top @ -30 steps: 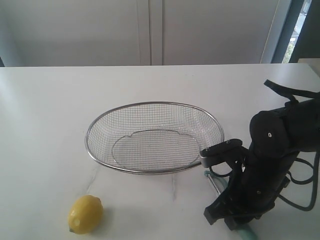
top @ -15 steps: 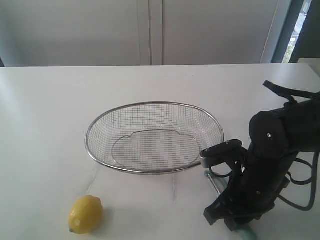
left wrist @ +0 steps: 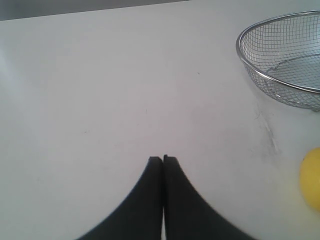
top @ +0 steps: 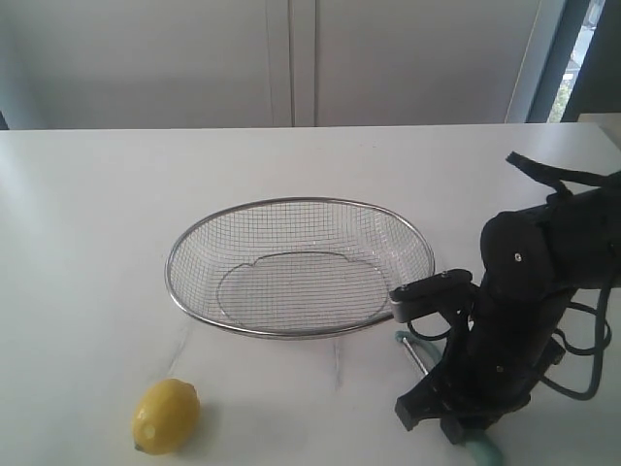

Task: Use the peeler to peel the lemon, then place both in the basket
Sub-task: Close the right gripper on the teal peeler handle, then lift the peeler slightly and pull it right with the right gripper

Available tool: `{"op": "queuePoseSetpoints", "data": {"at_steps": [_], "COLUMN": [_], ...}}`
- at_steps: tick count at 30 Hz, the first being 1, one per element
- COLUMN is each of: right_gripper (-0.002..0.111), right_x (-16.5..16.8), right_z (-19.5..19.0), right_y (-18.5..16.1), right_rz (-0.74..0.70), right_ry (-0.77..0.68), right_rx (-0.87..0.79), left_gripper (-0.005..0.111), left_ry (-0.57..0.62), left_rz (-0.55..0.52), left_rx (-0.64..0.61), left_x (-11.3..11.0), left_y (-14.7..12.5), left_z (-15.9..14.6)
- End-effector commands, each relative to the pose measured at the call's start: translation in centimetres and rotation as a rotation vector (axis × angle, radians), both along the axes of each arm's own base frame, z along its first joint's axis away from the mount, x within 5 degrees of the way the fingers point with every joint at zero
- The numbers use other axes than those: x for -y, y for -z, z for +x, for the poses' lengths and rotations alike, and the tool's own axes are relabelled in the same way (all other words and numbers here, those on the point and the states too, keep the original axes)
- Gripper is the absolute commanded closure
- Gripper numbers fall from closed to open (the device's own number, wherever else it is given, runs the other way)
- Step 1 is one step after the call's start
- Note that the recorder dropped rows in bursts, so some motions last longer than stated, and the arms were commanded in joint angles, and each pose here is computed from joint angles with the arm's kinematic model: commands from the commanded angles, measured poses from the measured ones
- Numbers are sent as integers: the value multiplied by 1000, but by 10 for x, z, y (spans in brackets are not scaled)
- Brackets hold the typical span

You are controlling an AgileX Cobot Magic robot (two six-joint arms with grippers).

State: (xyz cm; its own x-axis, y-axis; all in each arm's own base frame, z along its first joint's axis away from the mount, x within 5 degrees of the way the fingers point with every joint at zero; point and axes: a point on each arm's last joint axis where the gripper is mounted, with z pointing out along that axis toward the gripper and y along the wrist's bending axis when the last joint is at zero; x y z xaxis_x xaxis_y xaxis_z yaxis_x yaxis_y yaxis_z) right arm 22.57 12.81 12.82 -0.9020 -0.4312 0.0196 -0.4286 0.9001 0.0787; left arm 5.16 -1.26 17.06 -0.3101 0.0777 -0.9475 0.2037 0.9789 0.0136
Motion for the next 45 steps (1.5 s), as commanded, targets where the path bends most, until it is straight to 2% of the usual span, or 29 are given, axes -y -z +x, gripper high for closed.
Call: {"op": "queuePoseSetpoints", "data": {"at_steps": [1,11,16,28,45], "right_gripper": [108,108,108,108,108], "right_x": [1,7,15,20,29], "right_z": [-3,-16,-20,-29,-46], "right_y": [13,-27,-37,-57,-96], "right_rz": [-12,5,-47,-43,25], "right_ry": [15,0,-36,-35,-34], "right_rx": [-34,-25,-13,2,132], "left_gripper": [107,107,107,107,107], "left_ry": [1,1,1,1,1], "left_rz": [-2,-2,-2,-2,-2], "left_rx": [5,5,5,5,5], "left_x": [0,0,0,0,0], "left_y": [1,1,1,1,1], "left_z": [0,0,0,0,0]}}
